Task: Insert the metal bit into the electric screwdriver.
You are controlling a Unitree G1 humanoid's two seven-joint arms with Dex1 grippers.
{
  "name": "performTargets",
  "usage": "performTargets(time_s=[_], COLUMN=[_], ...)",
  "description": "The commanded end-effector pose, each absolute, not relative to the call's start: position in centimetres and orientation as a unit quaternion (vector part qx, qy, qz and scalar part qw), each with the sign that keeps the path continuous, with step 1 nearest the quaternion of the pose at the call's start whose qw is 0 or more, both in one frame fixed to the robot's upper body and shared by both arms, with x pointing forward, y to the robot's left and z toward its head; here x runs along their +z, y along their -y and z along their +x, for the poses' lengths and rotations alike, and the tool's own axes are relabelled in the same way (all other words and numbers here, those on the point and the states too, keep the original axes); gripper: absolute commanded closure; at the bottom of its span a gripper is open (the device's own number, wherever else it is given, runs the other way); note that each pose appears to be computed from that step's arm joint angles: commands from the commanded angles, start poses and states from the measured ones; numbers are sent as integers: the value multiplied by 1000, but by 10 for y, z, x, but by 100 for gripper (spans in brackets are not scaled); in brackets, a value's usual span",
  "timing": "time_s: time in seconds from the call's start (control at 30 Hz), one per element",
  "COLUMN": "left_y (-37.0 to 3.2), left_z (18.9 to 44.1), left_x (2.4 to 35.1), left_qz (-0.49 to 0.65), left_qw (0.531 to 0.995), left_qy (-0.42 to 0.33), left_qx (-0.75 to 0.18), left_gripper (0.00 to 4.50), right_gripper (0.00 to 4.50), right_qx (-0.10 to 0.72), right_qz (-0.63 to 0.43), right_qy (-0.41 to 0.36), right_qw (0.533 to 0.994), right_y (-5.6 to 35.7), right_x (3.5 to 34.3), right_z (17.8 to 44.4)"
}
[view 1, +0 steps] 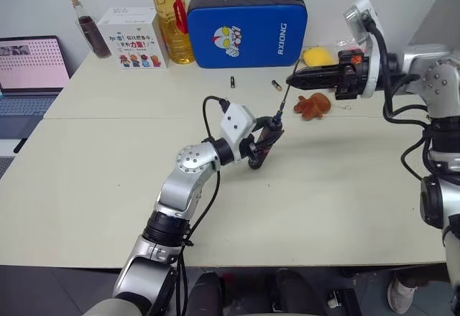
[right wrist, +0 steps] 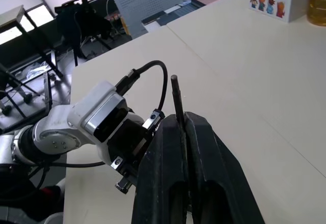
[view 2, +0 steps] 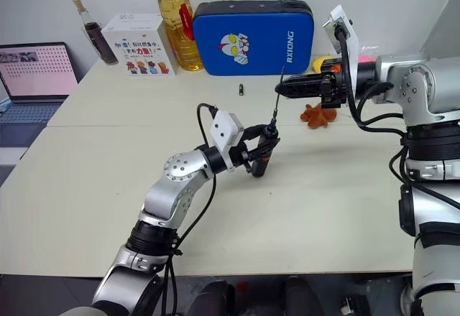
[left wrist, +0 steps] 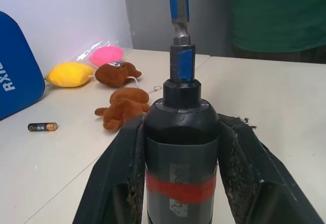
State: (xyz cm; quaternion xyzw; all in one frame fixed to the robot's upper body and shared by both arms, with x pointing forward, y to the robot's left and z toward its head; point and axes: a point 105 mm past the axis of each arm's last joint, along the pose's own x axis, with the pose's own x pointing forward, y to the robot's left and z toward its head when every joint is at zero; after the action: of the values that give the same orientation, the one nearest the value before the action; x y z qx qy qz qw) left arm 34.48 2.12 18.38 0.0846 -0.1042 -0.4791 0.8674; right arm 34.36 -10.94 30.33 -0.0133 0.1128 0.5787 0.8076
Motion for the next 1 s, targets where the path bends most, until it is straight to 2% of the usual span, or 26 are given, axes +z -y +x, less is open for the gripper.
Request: performTargets(time_s=[0.03,0.87,1.0], left_y=[-20,-23,-23], left_z=[345,347,347], left_x=[183,182,183], left_qz=[86,74,73], left_qw=[866,877,877], left_qy=[99,96,96], left_qx=[-482,-465,-464], left_gripper=[286,286,286], right_gripper=[444,444,444], right_qx=[585,478,471], right_qz=[-7,83,83], right_qy=[-102,-72,-88], right_qw=[804,872,874], right_y=[106,89,87], right_x=[307,287,270], right_z=[334,331,328])
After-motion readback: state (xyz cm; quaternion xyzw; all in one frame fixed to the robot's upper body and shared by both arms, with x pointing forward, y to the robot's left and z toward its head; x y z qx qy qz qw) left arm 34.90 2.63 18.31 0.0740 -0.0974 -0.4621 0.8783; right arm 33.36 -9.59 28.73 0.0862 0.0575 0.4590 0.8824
